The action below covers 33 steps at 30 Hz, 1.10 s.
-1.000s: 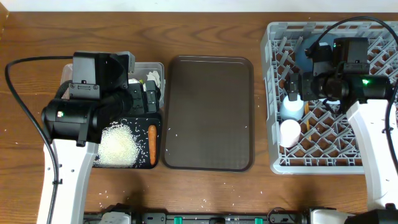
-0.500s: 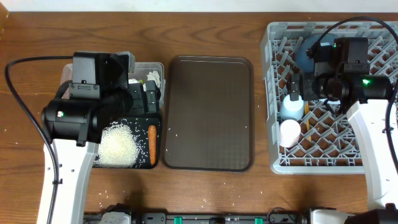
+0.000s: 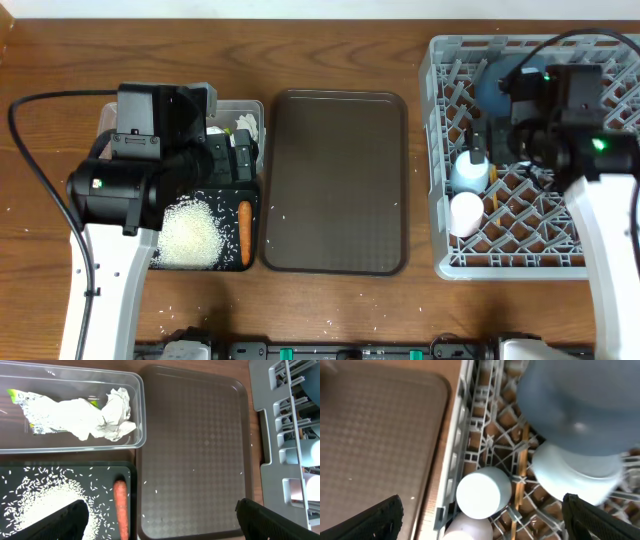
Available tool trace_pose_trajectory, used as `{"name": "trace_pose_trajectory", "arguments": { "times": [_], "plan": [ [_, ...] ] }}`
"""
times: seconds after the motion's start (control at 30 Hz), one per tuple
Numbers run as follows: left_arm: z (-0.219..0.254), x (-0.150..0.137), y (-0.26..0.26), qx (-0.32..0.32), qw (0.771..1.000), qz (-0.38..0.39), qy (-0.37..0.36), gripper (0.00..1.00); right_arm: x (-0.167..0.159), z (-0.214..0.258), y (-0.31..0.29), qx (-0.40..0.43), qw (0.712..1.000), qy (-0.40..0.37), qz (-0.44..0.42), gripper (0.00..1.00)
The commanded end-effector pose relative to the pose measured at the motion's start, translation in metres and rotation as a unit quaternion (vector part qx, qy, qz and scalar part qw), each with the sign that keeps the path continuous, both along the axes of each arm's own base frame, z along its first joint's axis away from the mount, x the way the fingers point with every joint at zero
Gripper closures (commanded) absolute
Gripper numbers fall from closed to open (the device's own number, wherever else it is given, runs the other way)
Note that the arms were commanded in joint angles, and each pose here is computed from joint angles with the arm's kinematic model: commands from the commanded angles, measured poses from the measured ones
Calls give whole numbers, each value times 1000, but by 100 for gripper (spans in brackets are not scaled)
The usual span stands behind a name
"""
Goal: Sort waste into correct bins and load items into the dishwasher rack
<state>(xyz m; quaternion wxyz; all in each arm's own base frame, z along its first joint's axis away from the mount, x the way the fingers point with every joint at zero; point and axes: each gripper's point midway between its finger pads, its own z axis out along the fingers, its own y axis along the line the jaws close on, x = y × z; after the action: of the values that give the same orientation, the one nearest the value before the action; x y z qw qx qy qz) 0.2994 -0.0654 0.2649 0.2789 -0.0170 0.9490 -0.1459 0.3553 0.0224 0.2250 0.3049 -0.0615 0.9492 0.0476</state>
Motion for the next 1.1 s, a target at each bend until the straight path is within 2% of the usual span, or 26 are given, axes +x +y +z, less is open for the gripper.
{"name": "trace_pose_trajectory", "arguments": {
  "times": [0.0,0.23,0.53,0.87,1.07],
  "plan": [
    [0,1,3,4,1000,6,0,3,-20,47,5,2,997,-71,3,1],
    [0,1,3,4,1000,6,0,3,-71,123,4,4,980,-200,3,1],
    [0,1,3,4,1000,6,0,3,-168,199,6,11,930,-367,14,1],
    [0,1,3,4,1000,6,0,4,-247,228,10,29,881,-470,41,1],
    [0,1,3,4,1000,6,0,3,-274,222,7,30,874,-484,40,1]
  ]
}}
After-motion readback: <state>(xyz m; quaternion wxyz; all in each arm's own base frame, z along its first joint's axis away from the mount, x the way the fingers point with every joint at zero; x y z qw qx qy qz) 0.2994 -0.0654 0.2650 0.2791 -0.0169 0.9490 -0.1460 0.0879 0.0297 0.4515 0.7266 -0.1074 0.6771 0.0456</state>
